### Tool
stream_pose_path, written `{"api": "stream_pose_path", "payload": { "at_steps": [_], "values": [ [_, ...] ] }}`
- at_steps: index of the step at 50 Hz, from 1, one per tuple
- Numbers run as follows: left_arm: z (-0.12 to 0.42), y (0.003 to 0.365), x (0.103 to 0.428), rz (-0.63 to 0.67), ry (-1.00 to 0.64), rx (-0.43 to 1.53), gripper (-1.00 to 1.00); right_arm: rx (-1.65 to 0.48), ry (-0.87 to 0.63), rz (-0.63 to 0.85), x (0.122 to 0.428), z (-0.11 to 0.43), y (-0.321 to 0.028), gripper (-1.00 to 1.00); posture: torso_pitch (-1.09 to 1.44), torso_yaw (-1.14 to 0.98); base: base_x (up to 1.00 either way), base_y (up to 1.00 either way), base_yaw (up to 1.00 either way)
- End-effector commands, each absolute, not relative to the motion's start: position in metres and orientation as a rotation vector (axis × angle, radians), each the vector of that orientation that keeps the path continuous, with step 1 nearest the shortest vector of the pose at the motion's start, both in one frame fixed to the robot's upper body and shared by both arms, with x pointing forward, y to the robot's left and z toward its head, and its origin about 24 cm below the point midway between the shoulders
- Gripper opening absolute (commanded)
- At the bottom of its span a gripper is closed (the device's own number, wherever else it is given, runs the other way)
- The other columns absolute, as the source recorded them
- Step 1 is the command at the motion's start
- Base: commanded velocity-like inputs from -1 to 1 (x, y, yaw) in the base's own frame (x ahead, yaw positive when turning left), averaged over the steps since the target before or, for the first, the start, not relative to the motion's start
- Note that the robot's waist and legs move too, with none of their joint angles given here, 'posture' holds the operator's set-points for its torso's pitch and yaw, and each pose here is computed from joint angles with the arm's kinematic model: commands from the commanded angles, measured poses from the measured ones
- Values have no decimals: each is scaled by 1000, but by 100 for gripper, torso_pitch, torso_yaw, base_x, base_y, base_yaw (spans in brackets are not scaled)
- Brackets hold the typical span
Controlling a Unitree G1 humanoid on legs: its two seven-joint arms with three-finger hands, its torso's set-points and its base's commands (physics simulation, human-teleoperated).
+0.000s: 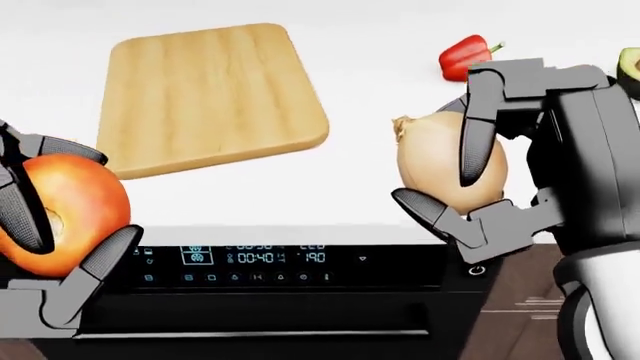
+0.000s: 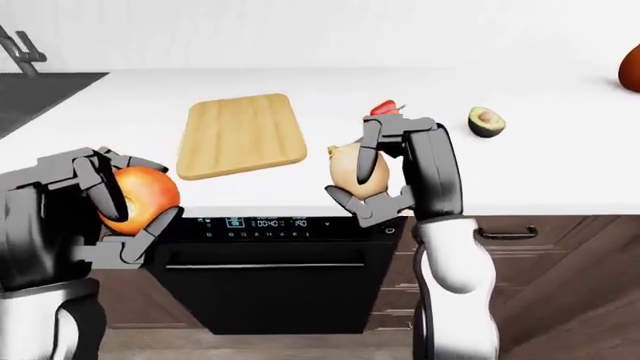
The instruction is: Place the avocado, onion, tomato and bell pepper on the cutting board.
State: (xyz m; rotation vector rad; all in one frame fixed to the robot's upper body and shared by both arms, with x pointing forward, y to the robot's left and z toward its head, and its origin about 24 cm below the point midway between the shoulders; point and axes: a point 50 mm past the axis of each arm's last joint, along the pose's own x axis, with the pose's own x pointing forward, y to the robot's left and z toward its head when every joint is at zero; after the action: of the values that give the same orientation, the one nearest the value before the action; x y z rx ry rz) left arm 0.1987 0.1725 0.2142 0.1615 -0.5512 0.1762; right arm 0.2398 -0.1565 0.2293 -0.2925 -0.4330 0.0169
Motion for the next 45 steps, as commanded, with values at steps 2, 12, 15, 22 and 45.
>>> {"api": "stream_pose_path", "payload": {
  "at_steps": [2,12,15,22,45],
  "values": [
    [228,174,190,199,-647,171,-100,-294,-547,34,232,246,-151,-97,0,0,0,36,0],
    [227,173,190,198,-647,173,-100,-275,-549,28,232,247,-152,-95,0,0,0,0,0],
    [227,173,190,197,-648,173,-100,-273,-547,28,232,245,-152,-94,0,0,0,0,0],
    [226,172,190,193,-648,177,-100,-282,-544,33,232,244,-151,-97,0,0,0,0,0],
    [226,171,190,184,-648,176,-100,-289,-543,39,232,244,-151,-97,0,0,8,0,0]
  ]
}}
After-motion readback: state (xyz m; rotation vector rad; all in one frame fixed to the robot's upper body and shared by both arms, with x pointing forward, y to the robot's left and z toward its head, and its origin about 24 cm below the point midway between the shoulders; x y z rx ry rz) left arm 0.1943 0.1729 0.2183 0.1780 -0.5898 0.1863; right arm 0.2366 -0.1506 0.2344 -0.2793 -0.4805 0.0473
